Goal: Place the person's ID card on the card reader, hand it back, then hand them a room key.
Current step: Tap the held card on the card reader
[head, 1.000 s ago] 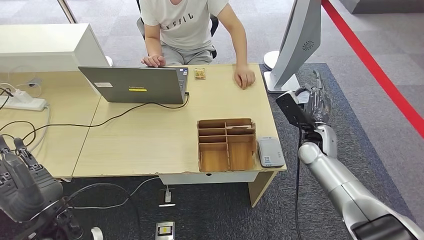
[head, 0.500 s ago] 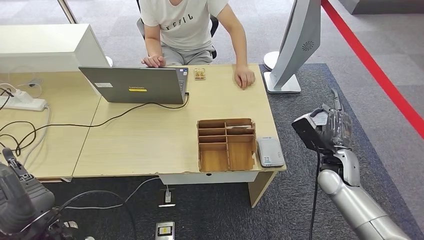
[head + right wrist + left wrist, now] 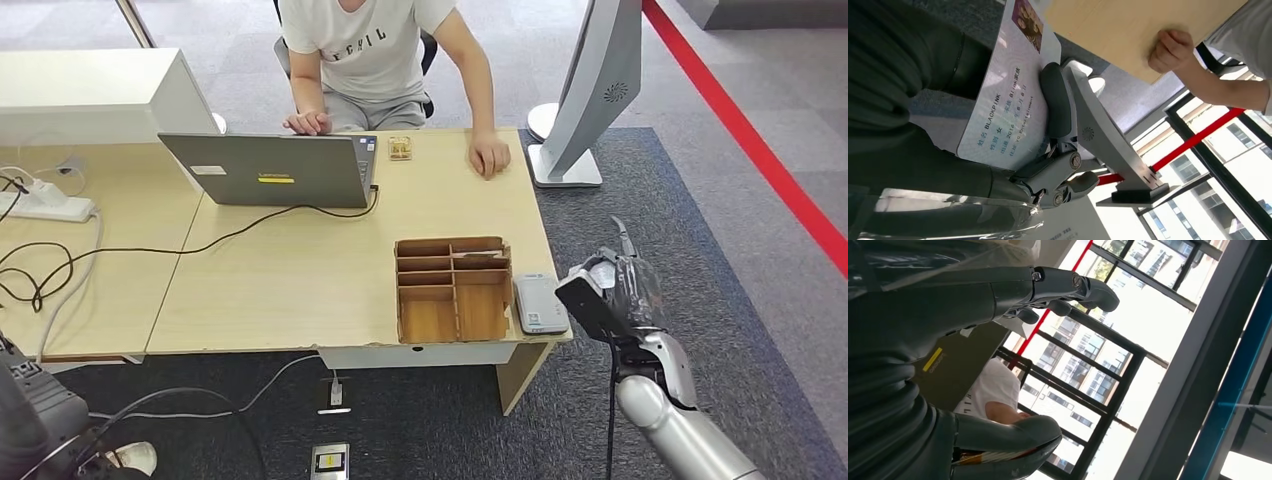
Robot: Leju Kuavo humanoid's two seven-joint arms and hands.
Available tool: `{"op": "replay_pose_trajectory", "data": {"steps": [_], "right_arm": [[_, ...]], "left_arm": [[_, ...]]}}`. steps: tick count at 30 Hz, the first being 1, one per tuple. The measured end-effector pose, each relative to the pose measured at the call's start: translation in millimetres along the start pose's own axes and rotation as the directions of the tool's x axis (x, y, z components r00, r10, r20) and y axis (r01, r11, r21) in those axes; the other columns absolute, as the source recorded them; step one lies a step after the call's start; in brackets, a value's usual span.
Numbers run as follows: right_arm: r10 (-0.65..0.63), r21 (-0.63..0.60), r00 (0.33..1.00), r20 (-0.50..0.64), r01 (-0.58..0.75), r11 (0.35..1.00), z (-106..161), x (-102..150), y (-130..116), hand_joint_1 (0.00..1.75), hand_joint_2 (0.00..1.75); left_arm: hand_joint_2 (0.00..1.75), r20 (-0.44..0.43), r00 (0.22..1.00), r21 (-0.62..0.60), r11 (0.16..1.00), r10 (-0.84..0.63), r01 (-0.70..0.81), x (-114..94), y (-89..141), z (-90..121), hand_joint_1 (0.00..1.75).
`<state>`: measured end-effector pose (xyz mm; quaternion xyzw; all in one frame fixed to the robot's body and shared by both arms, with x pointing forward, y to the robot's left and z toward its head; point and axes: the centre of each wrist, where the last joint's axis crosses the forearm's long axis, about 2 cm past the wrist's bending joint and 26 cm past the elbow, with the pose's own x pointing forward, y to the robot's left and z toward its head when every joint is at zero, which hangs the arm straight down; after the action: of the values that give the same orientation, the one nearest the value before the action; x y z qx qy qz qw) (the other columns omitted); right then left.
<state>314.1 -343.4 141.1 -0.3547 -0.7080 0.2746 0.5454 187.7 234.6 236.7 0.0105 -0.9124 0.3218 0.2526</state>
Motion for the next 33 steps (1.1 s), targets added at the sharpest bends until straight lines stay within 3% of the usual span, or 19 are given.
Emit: {"op": "replay_pose_trajectory", "data": {"steps": [15, 33], "right_arm": [[-0.123, 0.067, 0.992, 0.004, 0.122, 0.99, -2.3, 15.6, 38.9, 1.75, 1.75], [-0.056, 0.012, 0.987, -0.153, 0.058, 0.998, -1.2, -29.9, 32.2, 1.75, 1.75]], "left_arm": [[1.75, 0.005, 0.998, -0.042, 0.997, 0.063, -0.063, 2.7, -5.7, -2.3, 0.0], [1.75, 0.012, 0.998, -0.055, 0.996, 0.069, -0.068, 2.0, -7.0, -3.9, 0.0]]}}
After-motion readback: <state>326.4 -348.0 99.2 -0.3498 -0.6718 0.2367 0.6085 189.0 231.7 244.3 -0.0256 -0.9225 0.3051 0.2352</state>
